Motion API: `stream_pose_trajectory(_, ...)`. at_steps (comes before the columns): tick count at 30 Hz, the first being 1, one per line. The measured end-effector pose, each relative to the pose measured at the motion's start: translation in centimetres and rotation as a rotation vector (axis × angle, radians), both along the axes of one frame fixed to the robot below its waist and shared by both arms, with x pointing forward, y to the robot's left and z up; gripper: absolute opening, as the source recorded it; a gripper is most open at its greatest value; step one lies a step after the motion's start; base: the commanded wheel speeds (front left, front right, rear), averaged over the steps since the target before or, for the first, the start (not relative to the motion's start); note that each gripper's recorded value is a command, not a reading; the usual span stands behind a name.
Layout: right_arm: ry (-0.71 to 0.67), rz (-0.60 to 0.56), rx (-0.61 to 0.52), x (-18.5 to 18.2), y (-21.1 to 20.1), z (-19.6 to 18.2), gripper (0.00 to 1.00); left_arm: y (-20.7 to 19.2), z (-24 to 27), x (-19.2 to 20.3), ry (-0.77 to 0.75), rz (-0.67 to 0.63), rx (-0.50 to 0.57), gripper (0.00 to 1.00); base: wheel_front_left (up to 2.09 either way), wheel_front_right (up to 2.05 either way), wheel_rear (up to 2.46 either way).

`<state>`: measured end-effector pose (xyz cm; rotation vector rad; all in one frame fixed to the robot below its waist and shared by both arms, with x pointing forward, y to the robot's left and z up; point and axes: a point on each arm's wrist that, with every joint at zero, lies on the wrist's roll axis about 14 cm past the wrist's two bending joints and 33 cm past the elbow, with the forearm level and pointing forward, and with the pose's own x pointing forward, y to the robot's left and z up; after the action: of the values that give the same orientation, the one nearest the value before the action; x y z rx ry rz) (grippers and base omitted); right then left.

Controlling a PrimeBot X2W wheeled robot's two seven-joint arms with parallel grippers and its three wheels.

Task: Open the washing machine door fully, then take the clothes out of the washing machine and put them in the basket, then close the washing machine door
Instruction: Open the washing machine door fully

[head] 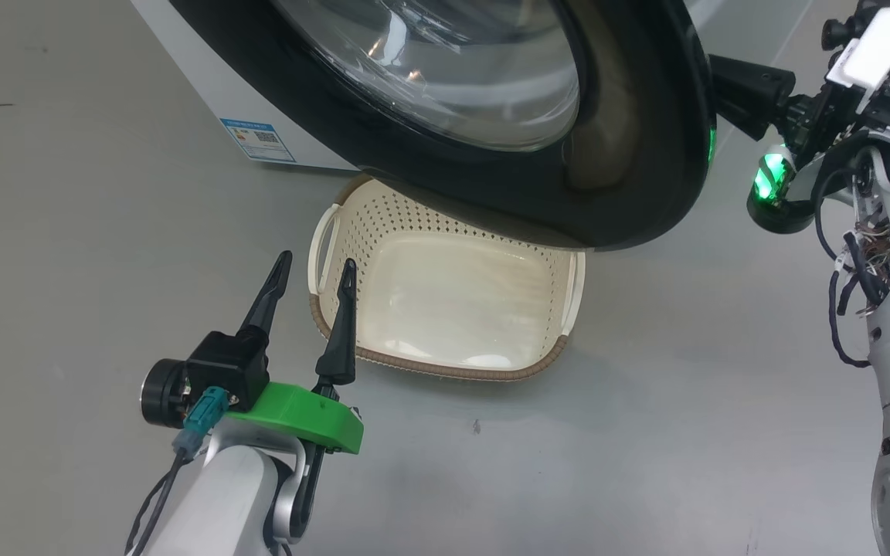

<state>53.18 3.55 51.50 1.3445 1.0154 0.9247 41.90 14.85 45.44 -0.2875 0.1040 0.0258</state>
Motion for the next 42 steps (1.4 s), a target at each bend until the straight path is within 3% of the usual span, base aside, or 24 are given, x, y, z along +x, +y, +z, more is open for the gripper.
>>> stream_pose_trajectory(25, 0.029, 0.189, 0.022, -8.9, 4.2, -0.1, 0.0, 1.6, 0.8, -4.4, 0.001, 0.065, -0.001, 1.0, 0.0, 0.0, 0.0)
stream_pose_trajectory(42, 0.039, 0.305, 0.028, -13.6, 7.3, -0.2, 0.0, 3.6, 2.2, -6.8, -0.037, 0.121, 0.063, 1.0, 0.0, 0.0, 0.0)
